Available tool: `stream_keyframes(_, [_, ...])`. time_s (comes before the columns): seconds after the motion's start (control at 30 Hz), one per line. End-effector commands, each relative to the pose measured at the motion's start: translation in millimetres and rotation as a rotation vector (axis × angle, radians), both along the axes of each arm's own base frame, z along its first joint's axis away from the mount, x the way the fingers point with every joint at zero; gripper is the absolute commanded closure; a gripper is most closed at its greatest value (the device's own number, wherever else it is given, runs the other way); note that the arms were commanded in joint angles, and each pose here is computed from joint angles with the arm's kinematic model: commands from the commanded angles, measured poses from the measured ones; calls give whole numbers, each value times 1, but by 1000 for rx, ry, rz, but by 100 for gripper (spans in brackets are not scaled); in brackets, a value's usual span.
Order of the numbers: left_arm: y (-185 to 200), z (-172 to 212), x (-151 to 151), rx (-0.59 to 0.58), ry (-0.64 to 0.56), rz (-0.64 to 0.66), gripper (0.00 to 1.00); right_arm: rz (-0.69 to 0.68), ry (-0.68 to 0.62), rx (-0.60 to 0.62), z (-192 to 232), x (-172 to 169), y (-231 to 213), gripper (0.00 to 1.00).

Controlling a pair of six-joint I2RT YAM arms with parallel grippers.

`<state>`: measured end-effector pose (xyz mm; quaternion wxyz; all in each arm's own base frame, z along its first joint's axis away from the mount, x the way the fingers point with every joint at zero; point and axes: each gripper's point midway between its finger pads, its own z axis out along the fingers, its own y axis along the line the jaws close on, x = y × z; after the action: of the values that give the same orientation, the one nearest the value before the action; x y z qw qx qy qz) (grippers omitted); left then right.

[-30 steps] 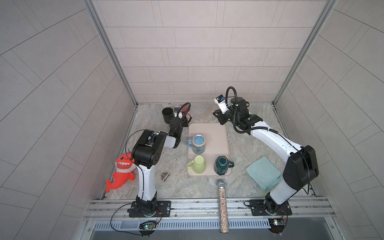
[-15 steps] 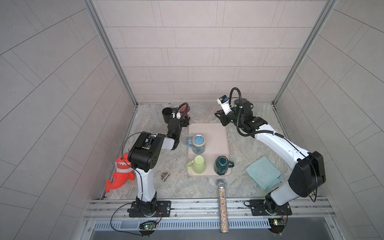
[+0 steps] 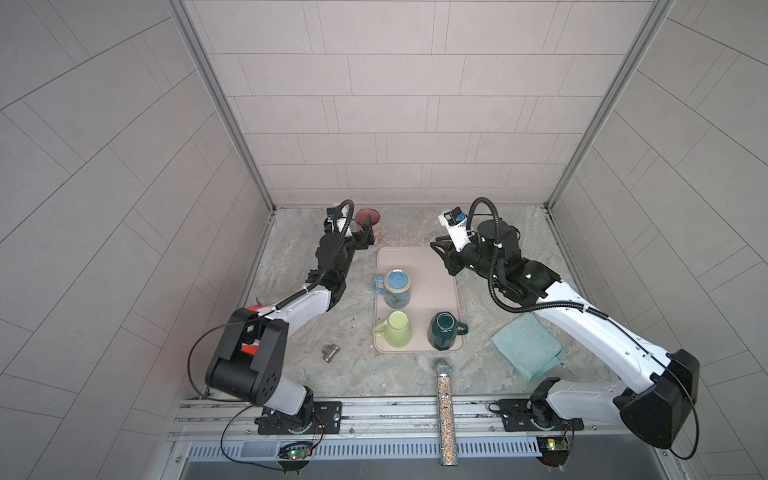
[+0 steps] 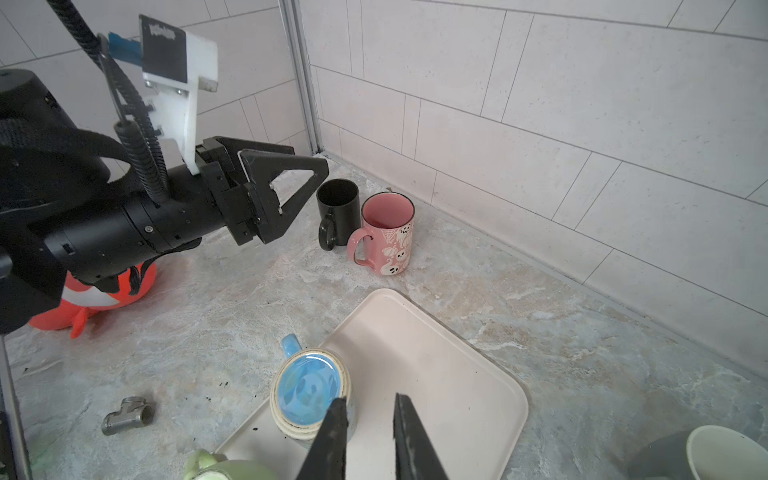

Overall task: Turn the mug right side up
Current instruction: 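Withdraw the left gripper from the pink mug toward the robot, then move the left gripper down to the blue mug's handle on the tray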

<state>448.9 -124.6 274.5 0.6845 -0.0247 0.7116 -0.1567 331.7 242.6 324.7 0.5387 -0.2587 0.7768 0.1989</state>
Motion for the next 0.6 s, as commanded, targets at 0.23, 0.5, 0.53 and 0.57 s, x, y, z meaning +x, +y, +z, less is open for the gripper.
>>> stream_keyframes(0.23, [4, -8, -47, 83, 356, -56, 14, -13, 15, -8, -1, -15, -7, 77])
stream_keyframes(0.5, [12, -58, -117, 47, 820, -71, 19, 3, 40, -45, -12, -14, -3, 77])
stream_keyframes(0.53, [14, -64, -124, 35, 863, -57, 19, 3, 41, -47, -12, -13, -3, 77])
stream_keyframes(0.57, [16, -69, -131, 17, 909, -41, 19, 5, 43, -48, -13, -12, -1, 77])
